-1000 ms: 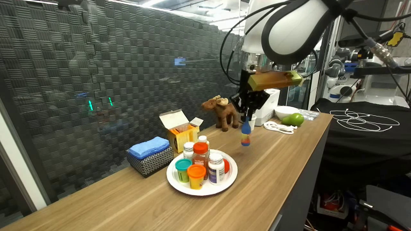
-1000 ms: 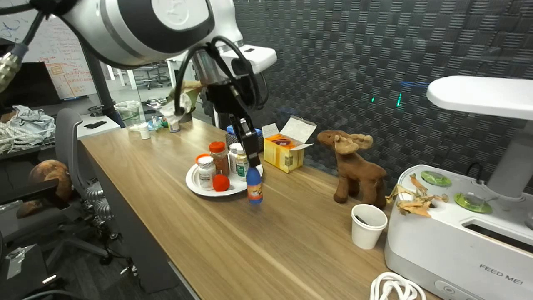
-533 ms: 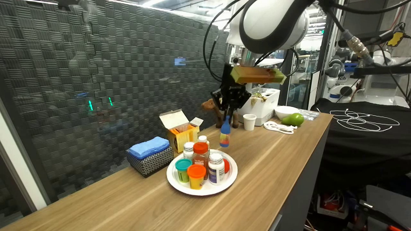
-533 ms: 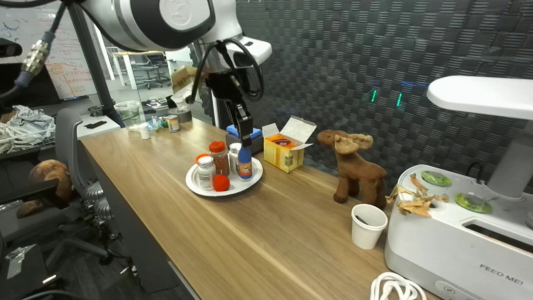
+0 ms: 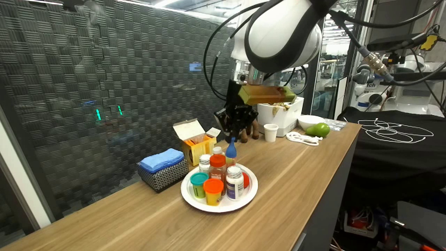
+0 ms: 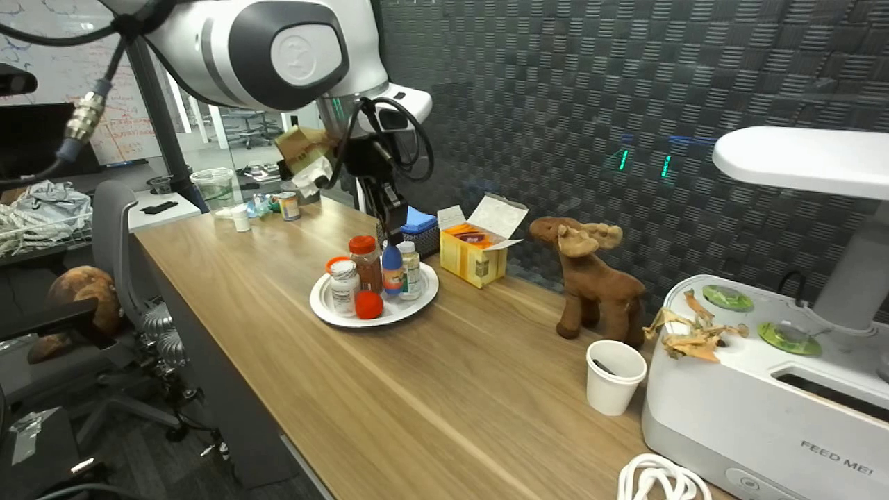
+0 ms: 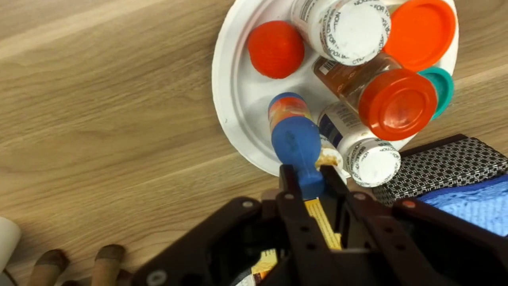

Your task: Put all the containers and the orange plushie that are around the white plate on the white plate

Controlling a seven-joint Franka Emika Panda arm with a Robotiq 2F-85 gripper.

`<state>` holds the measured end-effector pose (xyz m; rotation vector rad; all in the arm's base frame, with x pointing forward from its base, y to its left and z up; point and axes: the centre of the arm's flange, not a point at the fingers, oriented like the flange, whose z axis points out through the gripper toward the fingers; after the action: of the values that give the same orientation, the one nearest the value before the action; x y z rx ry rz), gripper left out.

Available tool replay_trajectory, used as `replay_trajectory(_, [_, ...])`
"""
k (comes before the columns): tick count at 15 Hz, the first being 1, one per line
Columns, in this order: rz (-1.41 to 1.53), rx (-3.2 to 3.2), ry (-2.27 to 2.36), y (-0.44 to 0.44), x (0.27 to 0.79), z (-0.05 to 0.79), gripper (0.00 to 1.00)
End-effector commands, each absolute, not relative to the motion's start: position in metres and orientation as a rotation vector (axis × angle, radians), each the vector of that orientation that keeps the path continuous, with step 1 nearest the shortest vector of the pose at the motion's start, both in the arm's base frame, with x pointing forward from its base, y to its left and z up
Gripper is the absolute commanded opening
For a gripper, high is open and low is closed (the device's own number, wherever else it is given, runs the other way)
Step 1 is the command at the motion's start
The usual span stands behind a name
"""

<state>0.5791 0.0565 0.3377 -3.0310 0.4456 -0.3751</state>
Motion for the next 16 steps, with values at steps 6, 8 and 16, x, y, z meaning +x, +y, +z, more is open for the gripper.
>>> replay_trajectory(6, [-0.396,-3.065,0.276,0.064,0.574,0.333,0.09])
replay_trajectory(8, [-0.372,-3.074,0.244,0.066,0.570,0.327,0.09])
replay_trajectory(16, [-0.335,-3.091,0.138,0.074,0.562,0.314,0.10])
